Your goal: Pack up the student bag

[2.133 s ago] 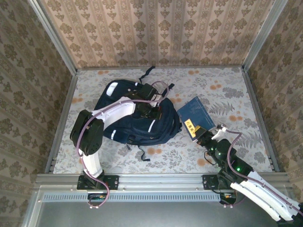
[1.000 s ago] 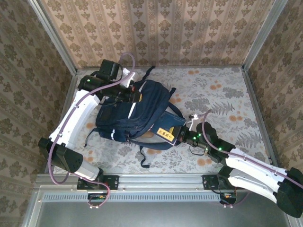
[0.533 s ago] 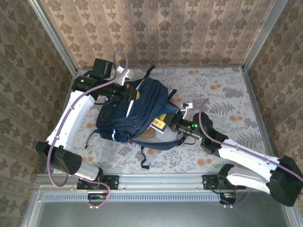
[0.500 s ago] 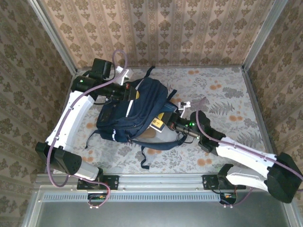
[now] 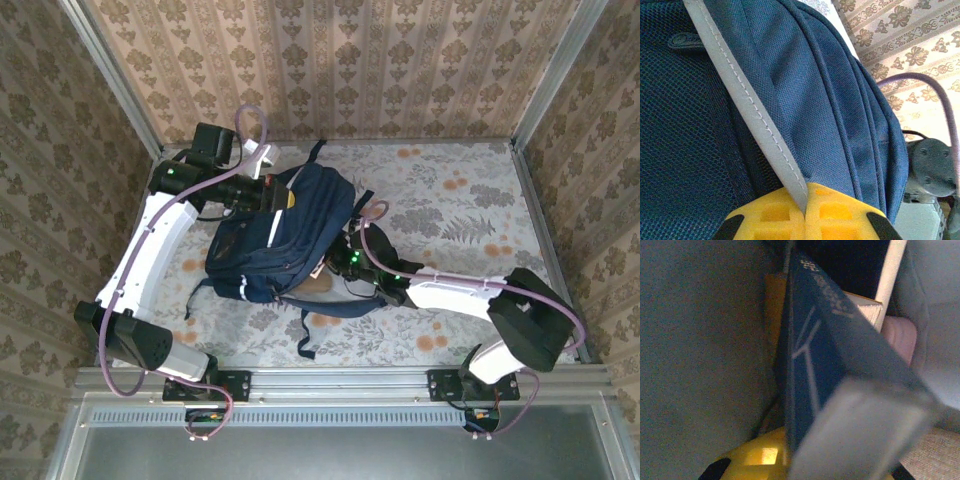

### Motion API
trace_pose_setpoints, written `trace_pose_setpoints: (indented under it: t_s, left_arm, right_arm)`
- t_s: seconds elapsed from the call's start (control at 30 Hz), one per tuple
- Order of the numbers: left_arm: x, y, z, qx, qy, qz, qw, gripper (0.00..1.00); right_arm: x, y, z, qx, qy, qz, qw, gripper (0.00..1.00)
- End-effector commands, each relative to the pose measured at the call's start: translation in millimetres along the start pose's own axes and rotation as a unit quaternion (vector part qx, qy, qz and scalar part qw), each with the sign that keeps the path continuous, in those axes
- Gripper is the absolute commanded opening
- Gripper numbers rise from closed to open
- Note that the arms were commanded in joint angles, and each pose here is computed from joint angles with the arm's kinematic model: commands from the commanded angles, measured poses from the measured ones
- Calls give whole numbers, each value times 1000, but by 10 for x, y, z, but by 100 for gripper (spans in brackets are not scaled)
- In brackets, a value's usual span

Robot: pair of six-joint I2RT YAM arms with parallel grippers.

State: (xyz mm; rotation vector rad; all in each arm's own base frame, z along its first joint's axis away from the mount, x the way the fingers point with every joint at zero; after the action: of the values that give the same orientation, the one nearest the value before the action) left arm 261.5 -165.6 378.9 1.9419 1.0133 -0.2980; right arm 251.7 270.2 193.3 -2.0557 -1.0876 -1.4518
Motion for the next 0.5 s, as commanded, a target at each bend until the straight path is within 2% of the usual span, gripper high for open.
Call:
trace_pose_setpoints:
  t_s: [0.0,0.13,0.37,0.47]
  left_arm:
    - [-406,266,-336,-94,-71,90,989,0]
    - [-394,270,-294,-95,-93,79,988,0]
    - [-387,314,-259,-99,-109,70,987,0]
    - [-385,326,-246,-100,-116,68,986,0]
  right_arm:
    - [150,25,125,-23,21,6,999,0]
    - [185,-38,313,-24,16,0,1000,6]
    - [415,-190,736,-20,58,-4,998,15]
    - [468,-234,999,-6,69,-3,998,25]
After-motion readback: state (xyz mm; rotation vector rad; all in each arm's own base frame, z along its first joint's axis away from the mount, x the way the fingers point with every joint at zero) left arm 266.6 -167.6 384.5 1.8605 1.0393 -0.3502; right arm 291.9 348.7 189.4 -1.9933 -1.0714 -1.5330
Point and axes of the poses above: each hand's point on the last joint's axis, 136 mm out from that joint toward the fingers, its own z axis out along the fingers, its own x axis along the line the jaws close on, y = z × x, the point moved 9 cm from there along -z, back along the fingers, and after that the axes turned 7 degrees about z, right-handed, at the moved point
